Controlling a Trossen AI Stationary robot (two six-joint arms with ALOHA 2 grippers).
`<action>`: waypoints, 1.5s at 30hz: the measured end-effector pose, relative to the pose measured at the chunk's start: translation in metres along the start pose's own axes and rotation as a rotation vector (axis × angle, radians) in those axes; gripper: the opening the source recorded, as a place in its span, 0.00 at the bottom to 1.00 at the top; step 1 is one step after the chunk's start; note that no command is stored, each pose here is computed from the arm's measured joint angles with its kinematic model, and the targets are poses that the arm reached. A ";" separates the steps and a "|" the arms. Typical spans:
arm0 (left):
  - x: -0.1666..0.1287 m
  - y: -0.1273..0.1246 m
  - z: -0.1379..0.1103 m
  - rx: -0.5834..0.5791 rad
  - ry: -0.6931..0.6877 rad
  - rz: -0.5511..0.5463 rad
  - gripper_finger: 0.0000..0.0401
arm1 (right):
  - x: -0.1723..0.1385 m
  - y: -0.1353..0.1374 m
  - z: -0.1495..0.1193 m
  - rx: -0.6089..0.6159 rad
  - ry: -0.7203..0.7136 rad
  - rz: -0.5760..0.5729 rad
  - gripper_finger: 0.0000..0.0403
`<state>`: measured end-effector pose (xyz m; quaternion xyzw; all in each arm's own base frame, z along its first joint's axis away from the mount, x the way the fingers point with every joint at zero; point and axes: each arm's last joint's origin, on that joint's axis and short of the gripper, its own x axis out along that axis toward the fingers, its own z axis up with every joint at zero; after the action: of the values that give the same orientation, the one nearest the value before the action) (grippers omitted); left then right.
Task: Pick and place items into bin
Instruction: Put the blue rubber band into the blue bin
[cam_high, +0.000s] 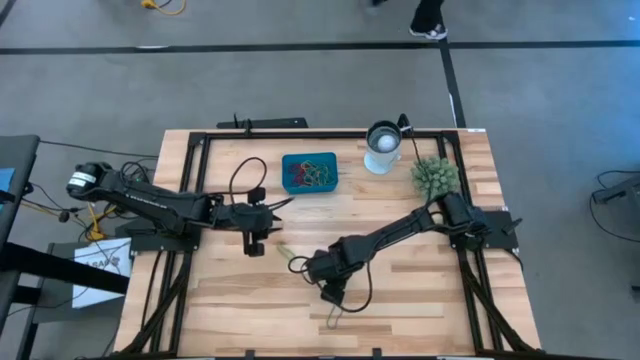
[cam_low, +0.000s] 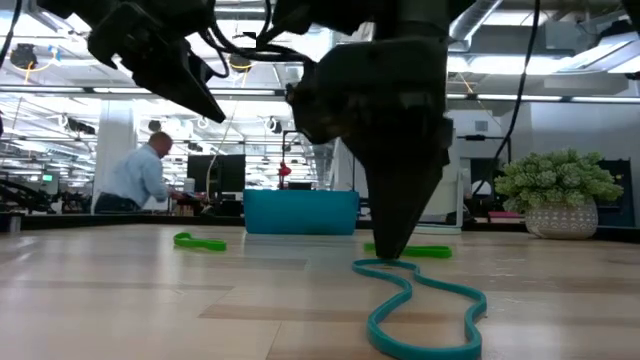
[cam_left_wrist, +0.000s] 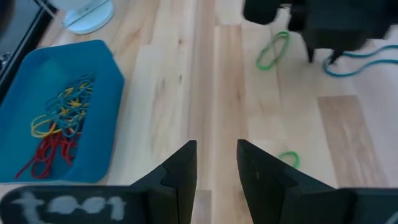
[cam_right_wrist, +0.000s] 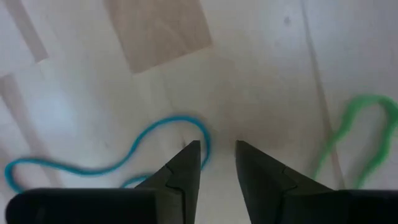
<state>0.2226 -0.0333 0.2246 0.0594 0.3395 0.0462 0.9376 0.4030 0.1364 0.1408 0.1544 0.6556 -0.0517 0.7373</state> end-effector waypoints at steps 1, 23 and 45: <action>-0.001 -0.002 0.000 0.005 -0.002 -0.007 0.26 | -0.001 0.000 -0.001 0.007 0.005 -0.001 0.24; -0.004 -0.014 0.001 0.019 -0.024 -0.040 0.26 | 0.015 0.017 -0.014 -0.110 -0.010 -0.080 0.09; -0.004 -0.013 -0.003 -0.003 0.012 0.010 0.26 | -0.147 -0.033 0.007 -0.202 -0.369 -0.471 0.00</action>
<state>0.2183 -0.0460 0.2232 0.0595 0.3446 0.0519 0.9354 0.3805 0.0847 0.2805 -0.0879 0.5303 -0.1828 0.8232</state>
